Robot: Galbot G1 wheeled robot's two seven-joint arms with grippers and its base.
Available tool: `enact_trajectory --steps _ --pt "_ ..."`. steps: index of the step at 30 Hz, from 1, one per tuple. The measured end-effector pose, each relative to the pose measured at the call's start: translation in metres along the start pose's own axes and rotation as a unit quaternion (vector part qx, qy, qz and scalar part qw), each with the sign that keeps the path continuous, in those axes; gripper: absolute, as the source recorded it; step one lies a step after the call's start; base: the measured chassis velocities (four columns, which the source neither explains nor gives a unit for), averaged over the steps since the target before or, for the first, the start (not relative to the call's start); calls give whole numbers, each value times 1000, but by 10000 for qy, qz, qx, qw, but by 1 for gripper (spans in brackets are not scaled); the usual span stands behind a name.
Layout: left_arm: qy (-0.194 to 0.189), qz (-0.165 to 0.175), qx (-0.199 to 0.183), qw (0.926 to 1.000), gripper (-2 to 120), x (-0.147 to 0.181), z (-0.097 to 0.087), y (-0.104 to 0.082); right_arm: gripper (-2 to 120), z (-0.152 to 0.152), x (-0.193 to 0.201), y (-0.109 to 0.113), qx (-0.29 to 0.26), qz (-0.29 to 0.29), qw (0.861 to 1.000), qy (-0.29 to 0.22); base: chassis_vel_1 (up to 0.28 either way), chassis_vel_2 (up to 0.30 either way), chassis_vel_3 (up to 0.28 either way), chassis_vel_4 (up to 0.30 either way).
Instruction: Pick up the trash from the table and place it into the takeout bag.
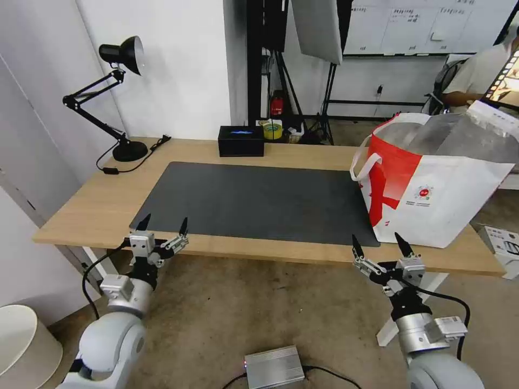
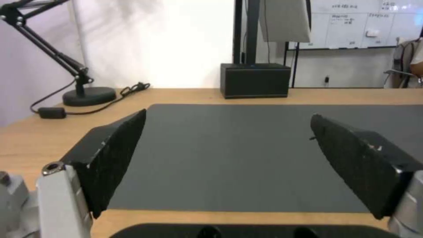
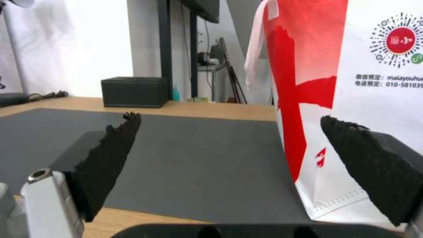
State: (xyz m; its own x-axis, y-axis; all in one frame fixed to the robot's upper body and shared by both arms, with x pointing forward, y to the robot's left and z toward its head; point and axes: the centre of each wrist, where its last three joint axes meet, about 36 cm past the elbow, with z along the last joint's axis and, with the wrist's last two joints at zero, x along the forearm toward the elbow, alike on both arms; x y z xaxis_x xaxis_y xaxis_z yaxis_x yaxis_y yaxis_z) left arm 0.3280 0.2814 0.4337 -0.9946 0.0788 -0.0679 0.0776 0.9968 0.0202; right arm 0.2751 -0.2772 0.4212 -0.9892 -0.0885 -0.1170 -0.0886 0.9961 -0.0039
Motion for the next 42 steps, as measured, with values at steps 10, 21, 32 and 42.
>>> enact_trajectory --steps 10,21,32,42 --pt "-9 -42 82 10000 100 7 -2 0 100 0 0 0 0 0 10000 0 0 0 0 0" --pt "-135 242 582 9979 100 5 -2 -4 100 0 0 0 0 0 10000 0 0 0 0 0" --pt "-217 534 653 9962 100 1 0 12 100 0 0 0 0 0 10000 0 0 0 0 0" --pt "-236 565 627 9962 100 0 -1 12 100 0 0 0 0 0 10000 0 0 0 0 0"
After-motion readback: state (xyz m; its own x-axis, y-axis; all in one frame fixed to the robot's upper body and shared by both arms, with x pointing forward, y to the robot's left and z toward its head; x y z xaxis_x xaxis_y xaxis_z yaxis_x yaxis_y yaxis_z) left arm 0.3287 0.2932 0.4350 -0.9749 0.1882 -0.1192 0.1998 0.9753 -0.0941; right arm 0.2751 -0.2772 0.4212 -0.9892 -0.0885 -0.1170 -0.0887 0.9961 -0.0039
